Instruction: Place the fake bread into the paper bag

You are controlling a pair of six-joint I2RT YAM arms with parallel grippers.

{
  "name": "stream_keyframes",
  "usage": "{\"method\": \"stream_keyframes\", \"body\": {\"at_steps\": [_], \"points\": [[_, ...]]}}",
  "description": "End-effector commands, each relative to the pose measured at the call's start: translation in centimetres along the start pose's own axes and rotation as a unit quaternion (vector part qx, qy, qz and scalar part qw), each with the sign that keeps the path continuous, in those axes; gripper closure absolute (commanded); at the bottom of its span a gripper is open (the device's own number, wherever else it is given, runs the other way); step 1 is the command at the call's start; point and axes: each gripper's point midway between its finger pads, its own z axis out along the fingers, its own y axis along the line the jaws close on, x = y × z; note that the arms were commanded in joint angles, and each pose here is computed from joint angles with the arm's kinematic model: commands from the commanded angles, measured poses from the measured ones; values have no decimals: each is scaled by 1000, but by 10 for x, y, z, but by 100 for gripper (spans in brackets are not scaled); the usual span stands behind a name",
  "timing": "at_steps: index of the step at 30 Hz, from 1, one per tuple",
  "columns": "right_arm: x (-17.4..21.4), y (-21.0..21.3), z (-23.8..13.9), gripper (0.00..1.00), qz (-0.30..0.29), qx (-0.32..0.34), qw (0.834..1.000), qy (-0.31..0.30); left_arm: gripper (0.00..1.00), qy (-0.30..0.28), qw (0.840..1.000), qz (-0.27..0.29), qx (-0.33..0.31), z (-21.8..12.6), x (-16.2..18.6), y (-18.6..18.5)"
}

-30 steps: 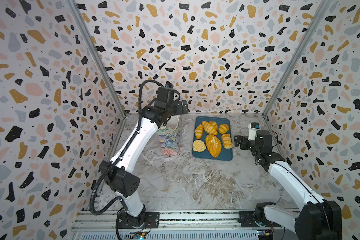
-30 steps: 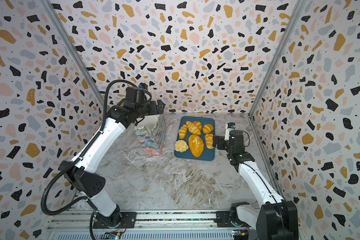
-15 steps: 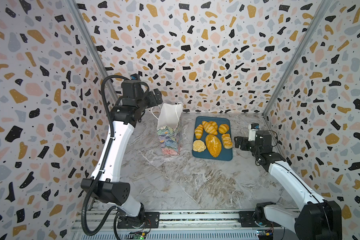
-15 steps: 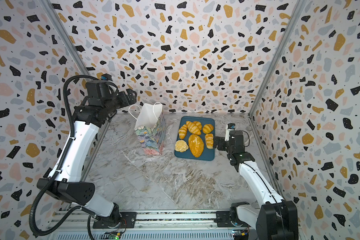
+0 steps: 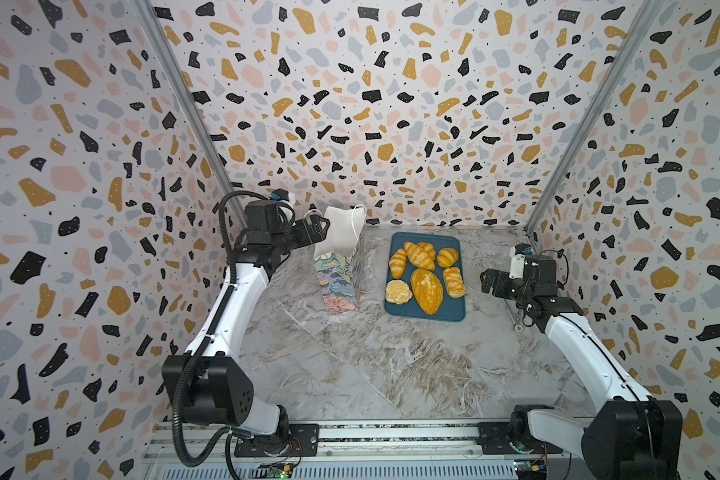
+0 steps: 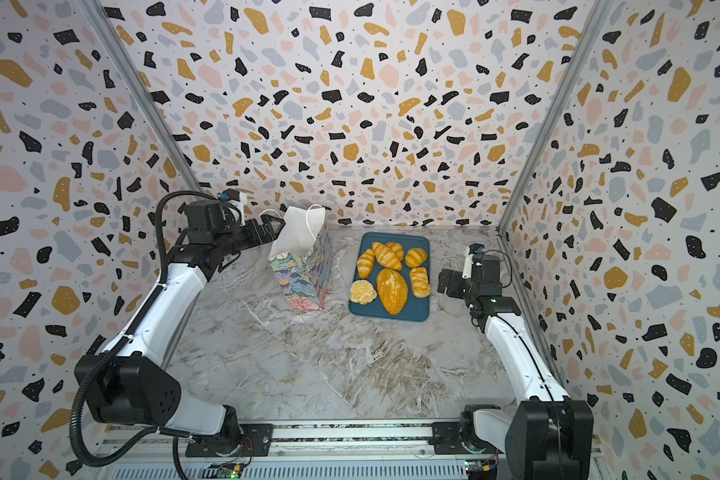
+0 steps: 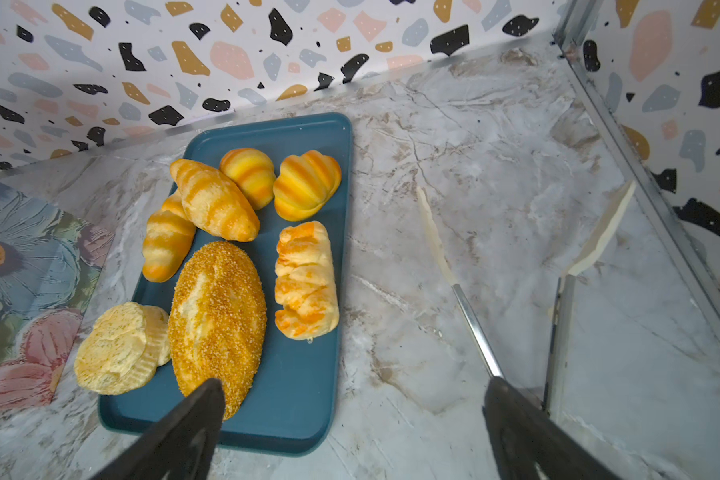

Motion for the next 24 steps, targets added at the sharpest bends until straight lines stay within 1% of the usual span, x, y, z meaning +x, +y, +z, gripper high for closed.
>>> {"method": "stream_keyframes", "body": {"at_steps": [1, 4, 7, 8, 10, 11, 12, 15, 19, 24], "points": [[-9, 3, -14, 1, 7, -13, 1000, -4, 8, -62, 996, 52, 42, -20, -33, -21], [-9, 1, -16, 1, 12, -11, 1000, -7, 18, -56, 996, 58, 44, -20, -34, -18], [-7, -1, -15, 1, 17, -7, 1000, -3, 21, -54, 995, 67, 42, -20, -35, -16], [-6, -2, -14, 1, 20, -6, 1000, -3, 24, -53, 995, 70, 41, -20, -35, -15], [-7, -3, -15, 1, 23, -4, 1000, -4, 32, -53, 995, 80, 40, -20, -37, -16], [-7, -4, -15, 1, 24, -3, 1000, -3, 37, -52, 994, 84, 39, -20, -37, -15], [-7, -4, -16, 1, 26, -3, 1000, -5, 45, -51, 994, 87, 39, -19, -37, -15], [-9, -5, -18, 1, 28, -1, 1000, -7, 60, -52, 994, 88, 38, -17, -37, -13], [-9, -10, -20, 1, 29, 10, 999, -7, 67, -47, 994, 84, 45, -10, -40, -13], [-6, -17, -20, 1, 35, 21, 999, -6, 84, -34, 995, 82, 43, 1, -40, -8]]}}
